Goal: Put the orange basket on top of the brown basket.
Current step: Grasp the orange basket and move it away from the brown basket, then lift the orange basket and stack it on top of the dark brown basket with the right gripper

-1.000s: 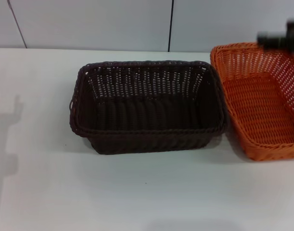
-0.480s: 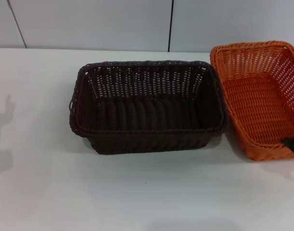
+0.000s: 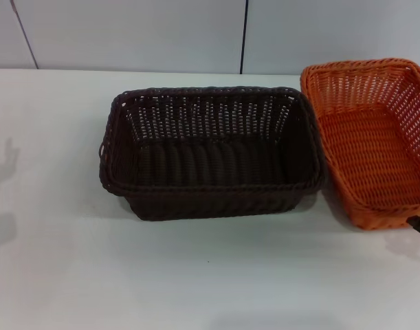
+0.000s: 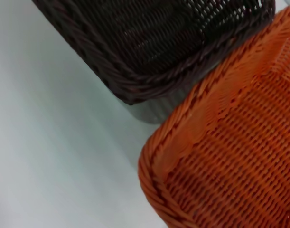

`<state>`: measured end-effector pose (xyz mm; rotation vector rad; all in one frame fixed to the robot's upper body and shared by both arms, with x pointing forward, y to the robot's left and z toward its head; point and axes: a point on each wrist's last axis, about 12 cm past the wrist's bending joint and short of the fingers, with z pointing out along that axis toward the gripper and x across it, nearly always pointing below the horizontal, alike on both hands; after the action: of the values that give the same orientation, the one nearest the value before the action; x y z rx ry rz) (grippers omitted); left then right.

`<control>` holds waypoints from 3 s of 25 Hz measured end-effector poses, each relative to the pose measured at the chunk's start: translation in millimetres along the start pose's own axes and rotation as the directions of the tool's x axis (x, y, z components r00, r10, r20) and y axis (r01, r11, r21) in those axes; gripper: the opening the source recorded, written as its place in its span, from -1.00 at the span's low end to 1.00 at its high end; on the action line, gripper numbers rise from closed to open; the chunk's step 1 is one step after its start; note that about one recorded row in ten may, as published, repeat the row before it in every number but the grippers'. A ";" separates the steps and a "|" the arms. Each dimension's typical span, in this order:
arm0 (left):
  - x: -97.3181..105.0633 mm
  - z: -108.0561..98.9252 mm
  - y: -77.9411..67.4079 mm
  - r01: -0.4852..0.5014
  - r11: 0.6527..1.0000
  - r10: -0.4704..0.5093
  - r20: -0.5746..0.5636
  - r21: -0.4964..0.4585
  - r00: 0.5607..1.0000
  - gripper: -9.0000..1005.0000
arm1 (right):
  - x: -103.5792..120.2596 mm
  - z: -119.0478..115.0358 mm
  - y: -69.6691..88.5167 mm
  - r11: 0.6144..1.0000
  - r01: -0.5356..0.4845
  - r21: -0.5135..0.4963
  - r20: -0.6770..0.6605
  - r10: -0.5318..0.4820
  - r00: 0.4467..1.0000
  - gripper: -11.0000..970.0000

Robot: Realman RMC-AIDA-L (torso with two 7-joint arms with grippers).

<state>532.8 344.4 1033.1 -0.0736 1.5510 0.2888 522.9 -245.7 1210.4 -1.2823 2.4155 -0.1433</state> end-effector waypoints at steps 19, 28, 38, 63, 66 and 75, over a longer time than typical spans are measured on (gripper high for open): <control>-0.3 -0.1 2.1 -0.002 1.000 0.002 0.004 -0.005 1.000 0.62 | -11.6 53.8 0.7 1.000 0.020 -0.012 -0.102 -0.021 0.995 0.50; -0.9 0.9 3.5 -0.004 1.000 0.004 0.008 -0.009 1.000 0.62 | -15.5 68.3 -7.5 1.000 -0.028 0.002 -0.125 0.028 0.992 0.09; -1.4 0.9 3.8 -0.005 1.000 0.006 0.014 -0.010 1.000 0.62 | -39.6 21.6 -20.7 0.993 -0.049 0.106 0.005 0.049 0.999 -0.53; 10.8 -15.4 4.3 0.140 0.990 -0.140 -0.029 -0.005 0.990 0.62 | -115.7 -53.6 43.4 0.360 0.890 0.279 -0.070 -0.917 0.393 -0.61; 13.0 -18.7 5.6 0.156 0.988 -0.157 -0.036 -0.011 0.987 0.62 | -115.9 -54.3 40.0 0.305 0.909 0.284 -0.107 -0.932 0.346 -0.61; 17.6 -23.9 9.4 0.189 0.981 -0.191 -0.051 -0.051 0.980 0.62 | -114.3 -46.0 43.3 0.191 0.953 0.235 -0.153 -0.961 0.231 -0.61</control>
<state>507.3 350.4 1016.3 -0.2664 1.5795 0.1716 528.3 -132.2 1274.9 -2.4109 1.0412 -0.7808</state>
